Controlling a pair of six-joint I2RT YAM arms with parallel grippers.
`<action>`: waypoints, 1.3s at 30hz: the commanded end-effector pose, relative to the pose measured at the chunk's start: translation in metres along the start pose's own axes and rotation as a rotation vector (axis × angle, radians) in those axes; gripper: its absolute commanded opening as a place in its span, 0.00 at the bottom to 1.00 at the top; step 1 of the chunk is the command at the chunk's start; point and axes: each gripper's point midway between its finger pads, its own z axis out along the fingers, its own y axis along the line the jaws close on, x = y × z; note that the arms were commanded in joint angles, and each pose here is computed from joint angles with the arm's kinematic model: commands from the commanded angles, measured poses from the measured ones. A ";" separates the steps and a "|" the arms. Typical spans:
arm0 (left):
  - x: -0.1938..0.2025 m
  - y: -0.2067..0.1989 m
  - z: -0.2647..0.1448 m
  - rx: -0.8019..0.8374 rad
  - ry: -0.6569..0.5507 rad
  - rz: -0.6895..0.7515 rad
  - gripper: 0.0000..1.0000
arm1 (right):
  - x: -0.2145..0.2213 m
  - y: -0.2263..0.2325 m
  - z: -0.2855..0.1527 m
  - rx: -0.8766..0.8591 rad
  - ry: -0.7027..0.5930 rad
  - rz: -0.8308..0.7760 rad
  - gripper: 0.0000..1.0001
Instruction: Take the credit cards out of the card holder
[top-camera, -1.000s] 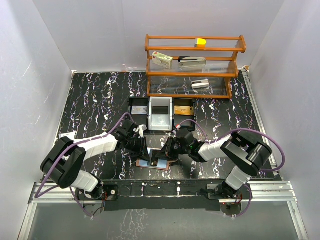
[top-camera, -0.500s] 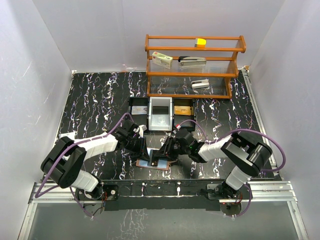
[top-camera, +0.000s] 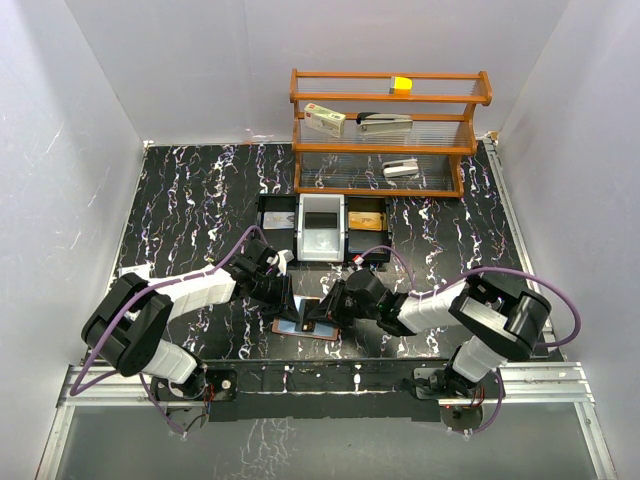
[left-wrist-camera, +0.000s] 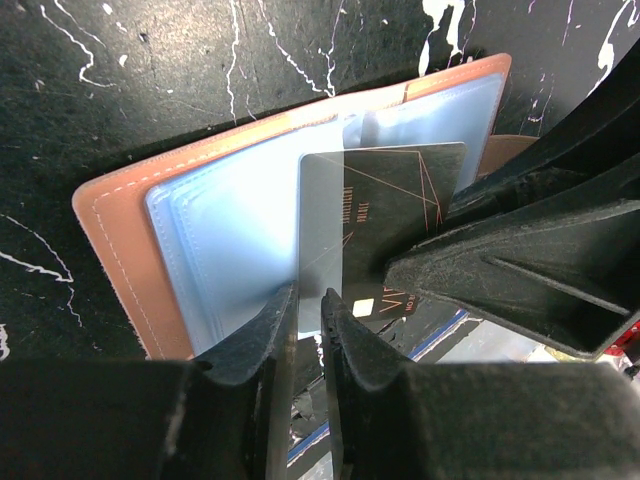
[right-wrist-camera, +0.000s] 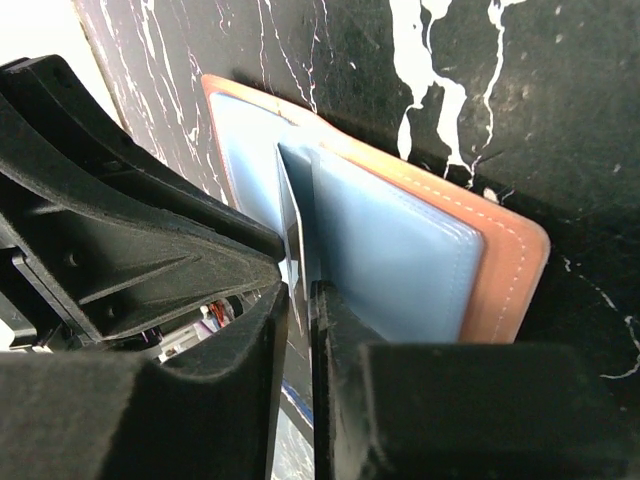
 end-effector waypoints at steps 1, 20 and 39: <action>0.006 0.005 0.000 -0.033 0.021 -0.005 0.15 | -0.009 0.018 -0.002 -0.057 -0.060 0.006 0.10; 0.001 0.001 -0.004 -0.025 0.006 0.008 0.15 | -0.004 0.010 -0.007 -0.012 -0.033 -0.039 0.05; -0.001 0.002 -0.007 -0.041 -0.021 0.014 0.15 | -0.013 0.008 -0.011 0.032 -0.063 -0.053 0.00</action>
